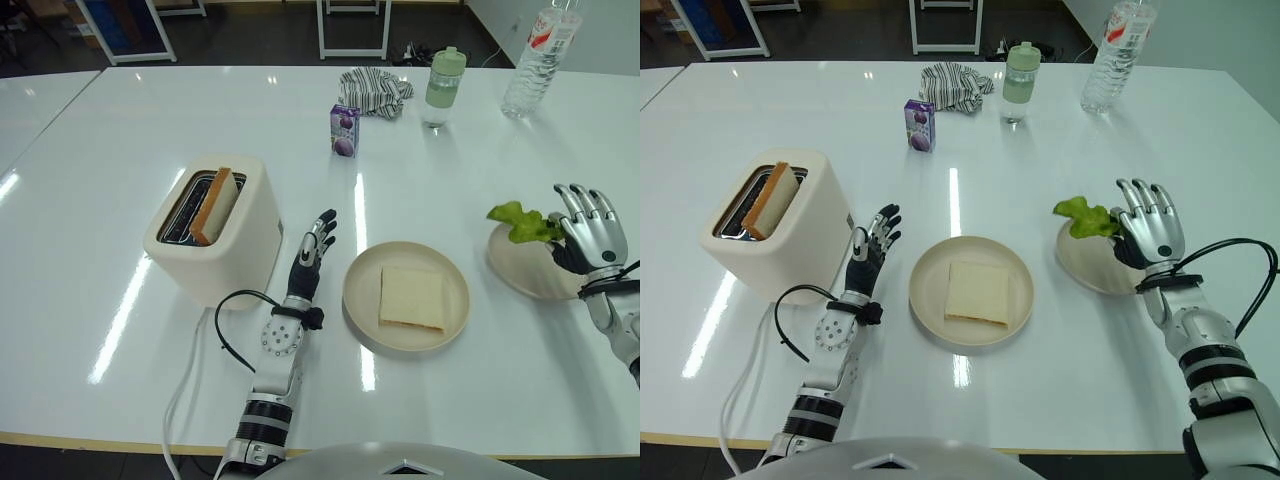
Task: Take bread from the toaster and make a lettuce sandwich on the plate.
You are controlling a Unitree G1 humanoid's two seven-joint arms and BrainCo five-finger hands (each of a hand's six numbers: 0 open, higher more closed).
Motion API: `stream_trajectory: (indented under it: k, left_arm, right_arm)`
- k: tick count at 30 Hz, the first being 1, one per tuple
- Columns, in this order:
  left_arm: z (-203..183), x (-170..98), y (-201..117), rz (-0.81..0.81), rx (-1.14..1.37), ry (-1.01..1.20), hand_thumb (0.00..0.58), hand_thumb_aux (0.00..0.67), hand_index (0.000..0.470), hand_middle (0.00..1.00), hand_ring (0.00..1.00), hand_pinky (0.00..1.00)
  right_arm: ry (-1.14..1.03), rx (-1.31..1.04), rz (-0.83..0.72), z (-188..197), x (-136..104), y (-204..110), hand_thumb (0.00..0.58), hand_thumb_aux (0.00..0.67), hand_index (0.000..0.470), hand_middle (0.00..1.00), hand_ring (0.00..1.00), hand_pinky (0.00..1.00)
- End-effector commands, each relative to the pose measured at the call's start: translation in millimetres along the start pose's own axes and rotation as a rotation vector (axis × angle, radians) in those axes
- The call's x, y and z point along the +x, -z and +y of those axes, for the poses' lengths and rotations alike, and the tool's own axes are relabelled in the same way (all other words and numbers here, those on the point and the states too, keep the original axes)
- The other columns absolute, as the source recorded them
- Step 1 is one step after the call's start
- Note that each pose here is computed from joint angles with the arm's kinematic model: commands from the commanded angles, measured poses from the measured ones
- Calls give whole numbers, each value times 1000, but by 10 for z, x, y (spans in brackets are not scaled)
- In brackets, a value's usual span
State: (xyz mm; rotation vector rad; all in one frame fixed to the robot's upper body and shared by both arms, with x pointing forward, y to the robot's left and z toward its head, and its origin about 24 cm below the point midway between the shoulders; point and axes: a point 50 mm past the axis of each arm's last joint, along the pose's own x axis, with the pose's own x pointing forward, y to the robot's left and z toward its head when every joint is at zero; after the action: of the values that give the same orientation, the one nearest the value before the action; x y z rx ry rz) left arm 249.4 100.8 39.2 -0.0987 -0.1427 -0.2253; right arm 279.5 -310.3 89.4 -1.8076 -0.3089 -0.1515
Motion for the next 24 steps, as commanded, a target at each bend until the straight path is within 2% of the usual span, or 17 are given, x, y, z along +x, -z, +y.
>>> stream_trajectory:
  k: [1,7,14,24]
  left_arm:
    - [-1,-5,48,25,5,-4,0,0,0,0,0,0]
    - [-8,15,65,32,4,-2,0,0,0,0,0,0]
    - [-2,14,81,38,3,-6,0,0,0,0,0,0]
    - [-10,1,89,48,6,-4,0,0,0,0,0,0]
  right_arm:
    - [99,18,-77,-370,30,-263,580,670,470,0,0,0]
    - [136,95,-207,-554,25,-800,580,670,470,0,0,0]
    - [56,170,-359,-394,-88,-1368,580,670,470,0,0,0]
    - [-85,156,-415,-87,-278,-1501,580,670,470,0,0,0]
